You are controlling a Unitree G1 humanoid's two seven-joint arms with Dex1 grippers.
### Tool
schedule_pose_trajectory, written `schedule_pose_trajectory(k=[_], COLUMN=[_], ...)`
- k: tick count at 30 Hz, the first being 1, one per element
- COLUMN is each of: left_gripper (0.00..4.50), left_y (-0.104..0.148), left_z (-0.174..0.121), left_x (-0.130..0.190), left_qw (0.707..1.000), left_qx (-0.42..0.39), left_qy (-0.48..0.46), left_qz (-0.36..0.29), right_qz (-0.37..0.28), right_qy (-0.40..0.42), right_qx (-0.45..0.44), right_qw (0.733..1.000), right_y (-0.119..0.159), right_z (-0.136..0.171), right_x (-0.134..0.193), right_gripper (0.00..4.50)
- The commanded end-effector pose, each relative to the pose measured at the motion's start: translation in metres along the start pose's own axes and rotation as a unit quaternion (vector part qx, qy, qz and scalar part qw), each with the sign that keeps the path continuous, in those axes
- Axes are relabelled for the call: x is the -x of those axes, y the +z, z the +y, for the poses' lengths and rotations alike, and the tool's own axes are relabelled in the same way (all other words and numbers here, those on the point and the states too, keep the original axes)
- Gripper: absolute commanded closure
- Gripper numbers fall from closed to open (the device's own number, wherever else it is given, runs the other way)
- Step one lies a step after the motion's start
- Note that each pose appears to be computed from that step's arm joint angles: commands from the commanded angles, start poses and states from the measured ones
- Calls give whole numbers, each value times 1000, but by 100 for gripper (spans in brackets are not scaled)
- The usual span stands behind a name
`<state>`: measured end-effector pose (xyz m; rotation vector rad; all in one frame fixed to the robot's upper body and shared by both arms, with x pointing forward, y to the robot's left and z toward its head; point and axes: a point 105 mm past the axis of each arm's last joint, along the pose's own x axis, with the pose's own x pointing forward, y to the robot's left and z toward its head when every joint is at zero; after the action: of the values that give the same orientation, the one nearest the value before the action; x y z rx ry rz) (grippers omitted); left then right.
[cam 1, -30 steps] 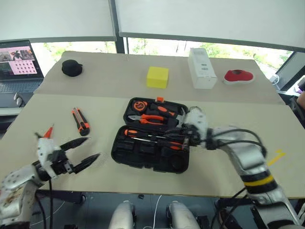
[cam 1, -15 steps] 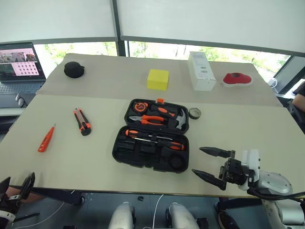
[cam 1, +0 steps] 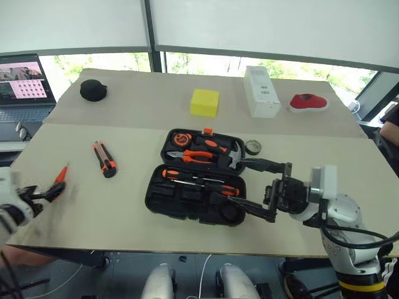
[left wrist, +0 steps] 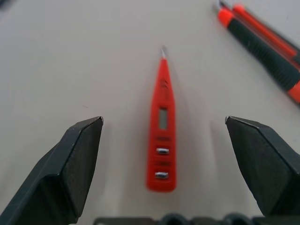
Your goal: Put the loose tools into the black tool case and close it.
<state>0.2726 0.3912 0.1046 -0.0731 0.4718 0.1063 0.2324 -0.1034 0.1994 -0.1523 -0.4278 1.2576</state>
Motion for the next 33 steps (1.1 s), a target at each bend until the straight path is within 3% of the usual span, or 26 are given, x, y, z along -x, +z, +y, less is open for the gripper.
schedule_pose_trajectory(k=[1, 6, 13, 15, 17, 19, 21, 23, 25, 31, 33], left_gripper=[26, 164, 407, 406, 406, 406, 406, 406, 406, 406, 406], left_y=[0, 3, 18, 37, 71, 87, 88, 72, 61, 35, 32], left_z=[0, -9, -6, -19, -52, -81, -114, -162, -190, -235, -243], left_x=[-9, -11, -4, -1, 11, 24, 34, 40, 42, 22, 8], left_qw=[999, 999, 999, 996, 974, 939, 887, 791, 731, 628, 622], left_qx=[-7, -9, -13, -22, -63, -132, -229, -376, -425, -511, -542], left_qy=[7, -12, -27, -77, -186, -275, -365, -463, -521, -587, -565], left_qz=[41, 50, 10, -32, -113, -161, -165, -133, -112, -32, -12], right_qz=[-12, -8, 11, 19, 32, 43, 53, 88, 106, 123, 124], right_qy=[16, 11, 0, -8, -19, -24, -32, -33, -32, -30, -30], right_qx=[15, 16, 20, 24, 27, 29, 26, 18, 13, -11, -14], right_qw=[1000, 1000, 1000, 1000, 999, 998, 998, 995, 994, 992, 992], right_y=[12, 13, 8, 9, 11, 13, 17, 14, 11, 8, 8], right_z=[2, 0, -1, -4, -6, -7, -9, -9, -8, 1, 5], right_x=[-7, -4, 8, 13, 22, 28, 36, 46, 51, 52, 51], right_gripper=[0, 0, 0, 0, 0, 0, 0, 0, 0, 0, 0])
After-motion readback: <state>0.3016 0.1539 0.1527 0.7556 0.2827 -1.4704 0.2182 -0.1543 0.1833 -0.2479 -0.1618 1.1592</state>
